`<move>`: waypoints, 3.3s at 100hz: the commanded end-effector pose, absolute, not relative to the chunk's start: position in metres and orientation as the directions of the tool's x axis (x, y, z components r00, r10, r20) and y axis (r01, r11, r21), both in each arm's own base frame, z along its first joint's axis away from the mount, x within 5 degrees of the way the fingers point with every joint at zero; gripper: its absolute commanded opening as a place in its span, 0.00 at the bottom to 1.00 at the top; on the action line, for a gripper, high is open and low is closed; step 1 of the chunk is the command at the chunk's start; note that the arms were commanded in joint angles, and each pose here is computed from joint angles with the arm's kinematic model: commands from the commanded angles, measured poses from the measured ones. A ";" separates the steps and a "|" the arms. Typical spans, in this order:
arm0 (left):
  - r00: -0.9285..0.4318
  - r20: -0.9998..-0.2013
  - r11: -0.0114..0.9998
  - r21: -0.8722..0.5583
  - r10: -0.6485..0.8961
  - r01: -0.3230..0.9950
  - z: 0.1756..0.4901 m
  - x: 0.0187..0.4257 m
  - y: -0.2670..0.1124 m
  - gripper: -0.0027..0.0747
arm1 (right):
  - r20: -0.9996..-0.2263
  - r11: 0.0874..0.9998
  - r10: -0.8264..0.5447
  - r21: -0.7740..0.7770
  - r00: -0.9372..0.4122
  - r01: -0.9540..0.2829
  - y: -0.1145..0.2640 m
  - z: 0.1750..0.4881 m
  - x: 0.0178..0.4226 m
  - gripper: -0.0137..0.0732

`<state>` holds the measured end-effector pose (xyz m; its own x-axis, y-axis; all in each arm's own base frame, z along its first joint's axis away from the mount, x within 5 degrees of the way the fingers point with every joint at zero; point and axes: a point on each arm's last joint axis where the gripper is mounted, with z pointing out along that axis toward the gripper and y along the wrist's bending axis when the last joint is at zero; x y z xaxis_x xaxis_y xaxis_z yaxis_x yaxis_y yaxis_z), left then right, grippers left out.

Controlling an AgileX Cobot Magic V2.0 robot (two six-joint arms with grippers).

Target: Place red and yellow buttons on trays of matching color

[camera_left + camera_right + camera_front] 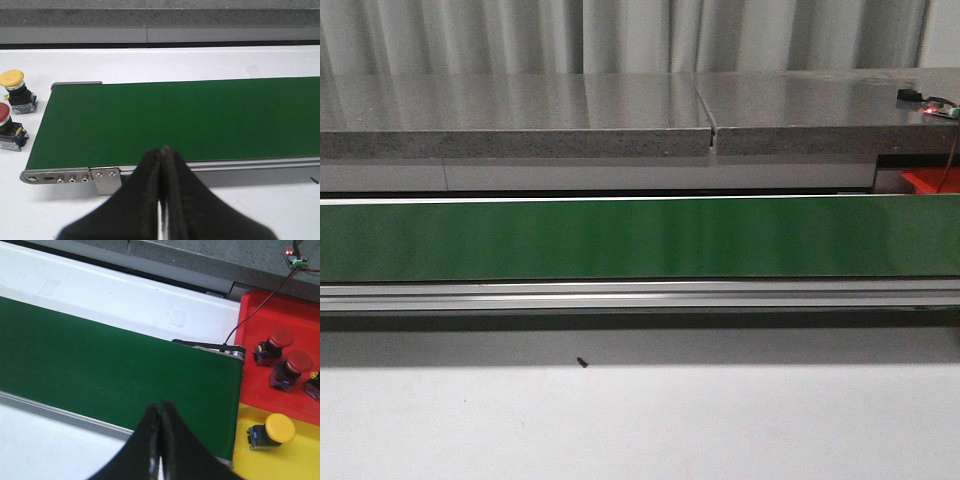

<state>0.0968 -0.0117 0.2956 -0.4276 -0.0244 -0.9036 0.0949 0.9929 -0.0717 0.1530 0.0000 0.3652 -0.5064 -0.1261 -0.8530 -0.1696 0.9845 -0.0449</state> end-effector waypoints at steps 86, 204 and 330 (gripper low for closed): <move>-0.339 -0.940 0.991 -0.090 -0.051 0.100 0.310 0.100 -0.013 0.01 | -0.883 0.982 -0.135 -0.060 -0.449 -0.179 0.004 0.377 0.137 0.08; -0.446 -0.820 0.908 -0.197 -0.359 -0.370 0.392 0.216 0.061 0.74 | -0.883 0.982 -0.135 -0.060 -0.449 -0.179 0.004 0.377 0.137 0.08; -0.680 -0.625 0.881 -0.025 -0.383 -0.473 0.247 0.345 0.144 0.74 | -0.883 0.982 -0.135 -0.060 -0.449 -0.179 0.004 0.377 0.137 0.08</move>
<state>0.3391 0.1393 0.2248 -0.7451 -0.4140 -0.5229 -0.4759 0.8793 -0.0181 0.1370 0.0038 0.3635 -0.5222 -0.1385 -0.8415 -0.1930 0.9803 -0.0415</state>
